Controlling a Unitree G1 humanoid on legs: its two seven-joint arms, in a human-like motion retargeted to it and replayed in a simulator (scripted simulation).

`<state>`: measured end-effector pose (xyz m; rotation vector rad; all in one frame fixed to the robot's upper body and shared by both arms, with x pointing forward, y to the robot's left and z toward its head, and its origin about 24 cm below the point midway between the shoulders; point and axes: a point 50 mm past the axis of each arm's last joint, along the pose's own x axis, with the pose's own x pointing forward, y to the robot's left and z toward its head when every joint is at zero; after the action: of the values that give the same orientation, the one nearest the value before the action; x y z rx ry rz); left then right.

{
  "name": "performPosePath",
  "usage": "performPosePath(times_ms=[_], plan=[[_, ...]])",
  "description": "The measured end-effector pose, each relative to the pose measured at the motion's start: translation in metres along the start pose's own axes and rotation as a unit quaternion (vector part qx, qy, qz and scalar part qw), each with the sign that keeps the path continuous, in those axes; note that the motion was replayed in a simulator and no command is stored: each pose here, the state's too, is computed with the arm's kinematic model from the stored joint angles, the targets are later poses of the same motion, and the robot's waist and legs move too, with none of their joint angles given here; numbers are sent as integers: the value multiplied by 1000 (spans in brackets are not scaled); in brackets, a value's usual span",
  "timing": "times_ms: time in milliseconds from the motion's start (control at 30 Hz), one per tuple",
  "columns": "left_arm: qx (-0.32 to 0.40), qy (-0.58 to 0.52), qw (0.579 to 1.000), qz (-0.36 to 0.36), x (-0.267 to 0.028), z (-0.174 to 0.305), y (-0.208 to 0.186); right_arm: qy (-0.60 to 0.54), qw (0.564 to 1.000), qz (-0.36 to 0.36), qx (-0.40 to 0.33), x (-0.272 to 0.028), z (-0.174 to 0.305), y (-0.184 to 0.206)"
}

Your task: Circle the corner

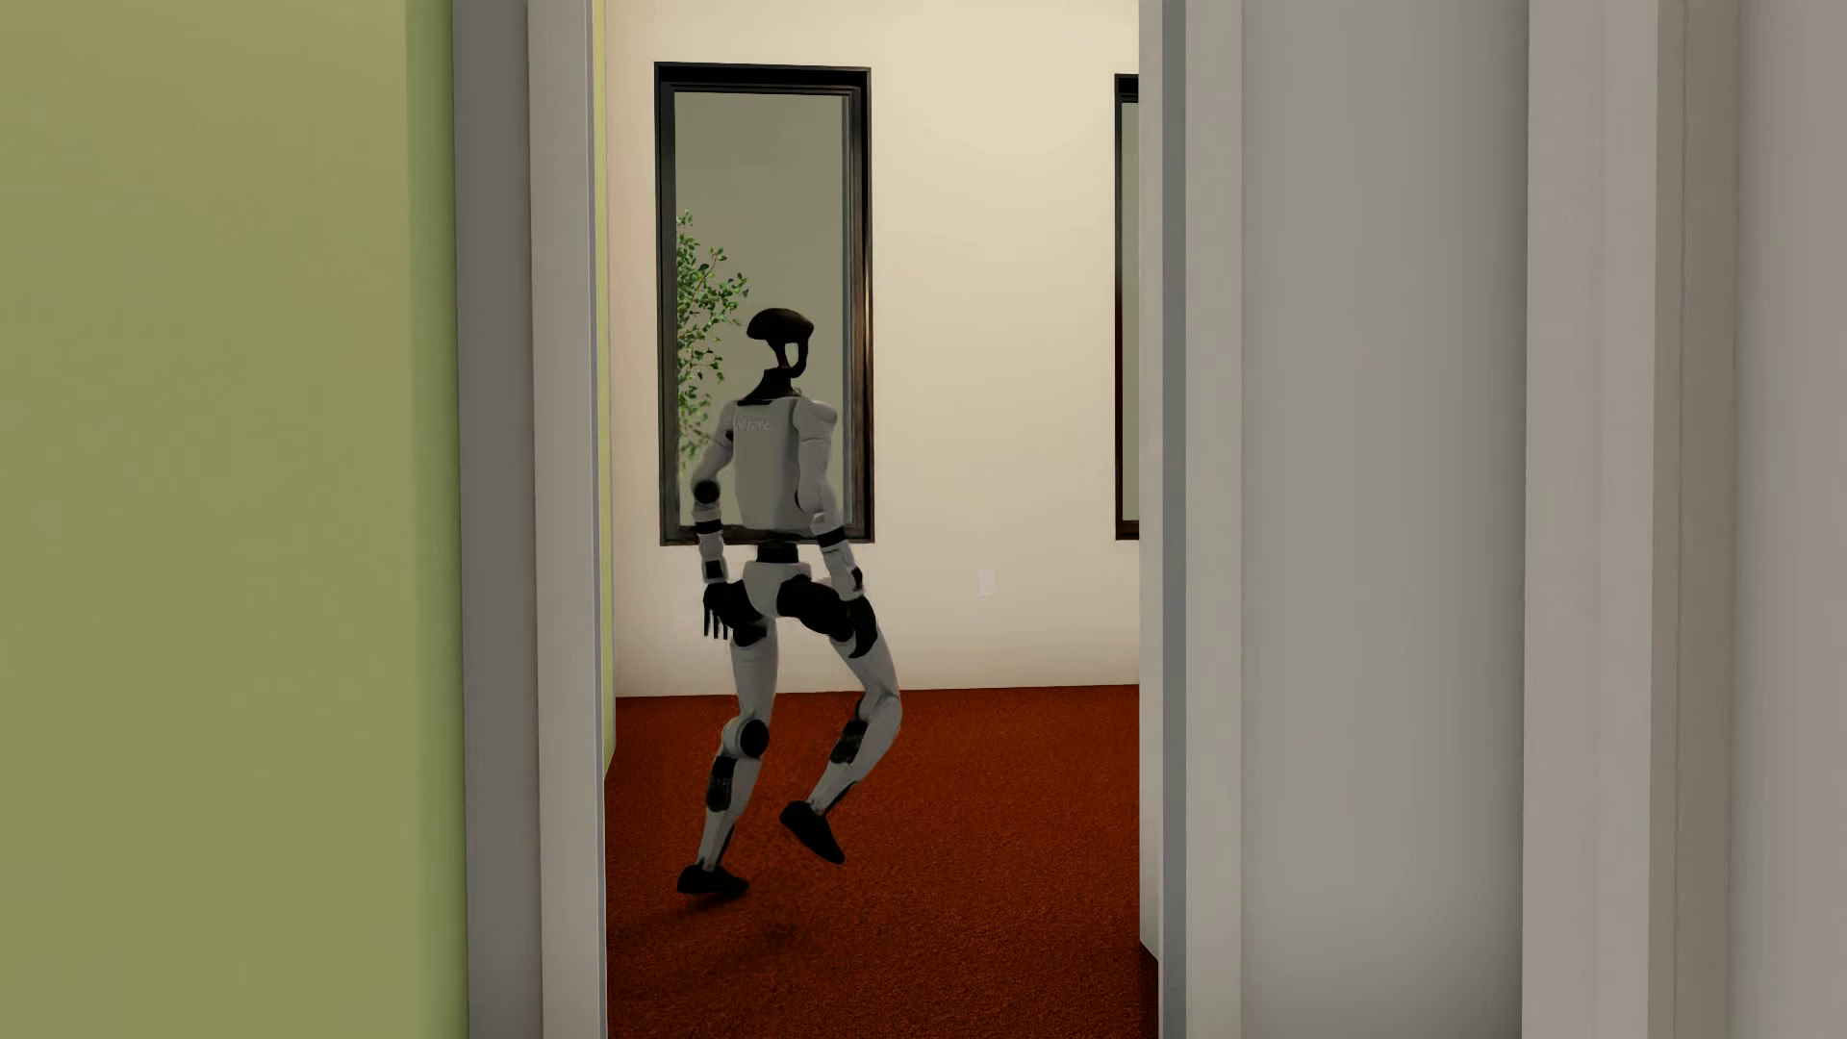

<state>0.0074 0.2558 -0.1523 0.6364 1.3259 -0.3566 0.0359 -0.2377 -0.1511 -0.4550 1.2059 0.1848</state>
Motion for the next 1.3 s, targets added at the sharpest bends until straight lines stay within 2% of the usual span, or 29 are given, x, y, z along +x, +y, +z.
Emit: performPosePath(times_ms=[133,300,400,500,600,767,933,1100,1300], plan=[[-17,-4,999,48,-1,3,34,-21,1000,1,-5,3,13,-1],[-34,-41,996,76,1,27,54,17,1000,-3,-20,3,-3,-7],[-55,-80,993,67,3,48,44,72,997,1,-38,-1,-29,-9],[-73,-106,991,30,3,60,11,95,994,-4,-50,-3,-38,-15],[-48,-139,989,6,-1,72,-4,38,998,-17,-42,1,-13,-23],[-41,-142,988,36,0,77,21,-61,996,-47,-33,7,46,-44],[-37,-128,990,45,-3,65,28,-87,994,-60,-40,7,63,-54],[-49,-52,997,16,0,24,2,-45,997,-32,-49,9,39,-35],[-56,11,998,-42,-8,-13,-46,75,995,24,-57,-6,-37,4]])
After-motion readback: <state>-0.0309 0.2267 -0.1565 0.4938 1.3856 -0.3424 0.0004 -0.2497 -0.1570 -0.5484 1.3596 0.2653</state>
